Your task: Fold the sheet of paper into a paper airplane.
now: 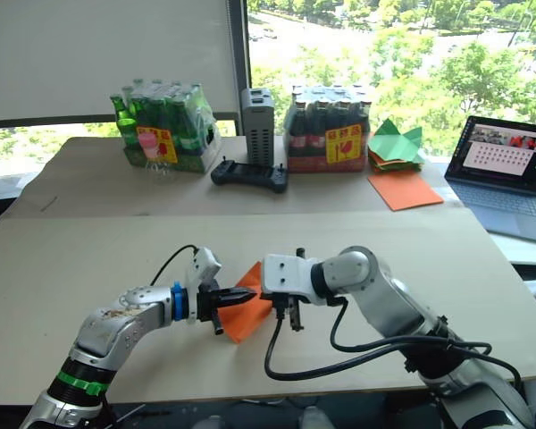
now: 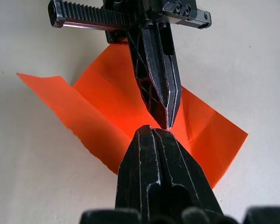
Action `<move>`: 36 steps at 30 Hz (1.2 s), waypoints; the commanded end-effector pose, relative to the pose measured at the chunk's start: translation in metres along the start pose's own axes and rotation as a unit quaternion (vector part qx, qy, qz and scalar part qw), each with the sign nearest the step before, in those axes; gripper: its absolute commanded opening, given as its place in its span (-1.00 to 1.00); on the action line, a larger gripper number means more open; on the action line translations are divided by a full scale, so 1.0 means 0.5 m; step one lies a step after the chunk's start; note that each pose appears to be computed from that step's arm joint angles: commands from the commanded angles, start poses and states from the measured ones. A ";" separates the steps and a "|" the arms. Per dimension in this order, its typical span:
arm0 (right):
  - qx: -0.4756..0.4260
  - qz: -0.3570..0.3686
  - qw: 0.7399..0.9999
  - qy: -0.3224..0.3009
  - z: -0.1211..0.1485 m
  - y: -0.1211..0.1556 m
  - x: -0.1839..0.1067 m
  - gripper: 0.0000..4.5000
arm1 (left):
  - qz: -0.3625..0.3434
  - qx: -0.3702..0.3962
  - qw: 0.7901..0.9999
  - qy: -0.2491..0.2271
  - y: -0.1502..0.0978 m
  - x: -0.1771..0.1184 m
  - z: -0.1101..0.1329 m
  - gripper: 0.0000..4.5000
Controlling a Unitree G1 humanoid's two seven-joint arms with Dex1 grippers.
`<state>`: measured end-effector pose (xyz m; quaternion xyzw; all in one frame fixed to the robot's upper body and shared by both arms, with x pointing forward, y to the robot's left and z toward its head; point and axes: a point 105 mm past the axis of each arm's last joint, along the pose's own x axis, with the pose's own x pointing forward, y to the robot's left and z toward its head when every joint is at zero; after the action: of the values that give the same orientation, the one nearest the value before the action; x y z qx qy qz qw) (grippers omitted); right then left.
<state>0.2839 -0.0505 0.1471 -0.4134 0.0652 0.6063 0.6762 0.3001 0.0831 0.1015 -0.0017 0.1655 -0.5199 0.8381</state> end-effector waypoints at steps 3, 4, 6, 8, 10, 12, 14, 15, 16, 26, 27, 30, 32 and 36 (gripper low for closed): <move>0.001 -0.013 1.000 -0.003 0.001 0.005 -0.016 -1.00 | -0.006 0.016 1.000 -0.008 -0.004 0.000 0.010 -0.99; 0.007 -0.014 1.000 0.000 -0.005 0.009 -0.015 -1.00 | -0.006 0.017 1.000 -0.008 -0.004 0.000 0.010 -0.99; 0.018 -0.017 1.000 0.004 -0.016 0.014 -0.012 -1.00 | -0.006 0.016 1.000 -0.007 -0.004 0.000 0.010 -0.99; 0.026 -0.023 0.999 0.007 -0.025 0.017 -0.010 -1.00 | -0.006 0.017 1.000 -0.006 -0.004 0.000 0.009 -0.99; 0.039 -0.033 0.999 0.009 -0.034 0.017 -0.008 -1.00 | -0.006 0.016 1.000 -0.006 -0.004 -0.001 0.008 -0.99; 0.051 -0.043 0.998 0.011 -0.042 0.017 -0.005 -1.00 | -0.005 0.015 1.000 -0.005 -0.004 -0.001 0.007 -0.99; 0.060 -0.049 0.997 0.012 -0.050 0.019 -0.003 -1.00 | -0.004 0.015 1.000 -0.004 -0.002 -0.002 0.007 -0.99; 0.070 -0.054 0.996 0.014 -0.055 0.020 -0.002 -1.00 | -0.004 0.015 1.000 -0.003 -0.002 -0.002 0.006 -0.99; 0.076 -0.058 0.995 0.016 -0.061 0.021 -0.002 -1.00 | -0.003 0.015 1.000 -0.003 -0.001 -0.002 0.006 -0.99; 0.120 -0.075 0.989 0.031 -0.098 0.047 0.012 -1.00 | 0.001 0.011 1.000 -0.001 0.003 0.000 0.002 -0.99; 0.124 -0.076 0.989 0.033 -0.101 0.049 0.014 -1.00 | 0.002 0.009 1.000 -0.001 0.004 0.001 0.001 -0.99; 0.136 -0.082 0.987 0.032 -0.105 0.054 0.019 -1.00 | 0.005 0.008 1.000 0.000 0.007 0.002 -0.003 -0.99; 0.144 -0.086 0.985 0.033 -0.109 0.057 0.023 -1.00 | 0.007 0.004 1.000 0.001 0.008 0.003 -0.006 -0.99; 0.163 -0.097 0.981 0.041 -0.123 0.063 0.027 -1.00 | 0.014 -0.002 1.000 0.002 0.015 0.006 -0.016 -0.99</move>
<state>0.2840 -0.0768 0.0892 -0.3307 0.1373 0.5172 0.7774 0.3046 0.0871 0.0885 -0.0049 0.1820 -0.5063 0.8429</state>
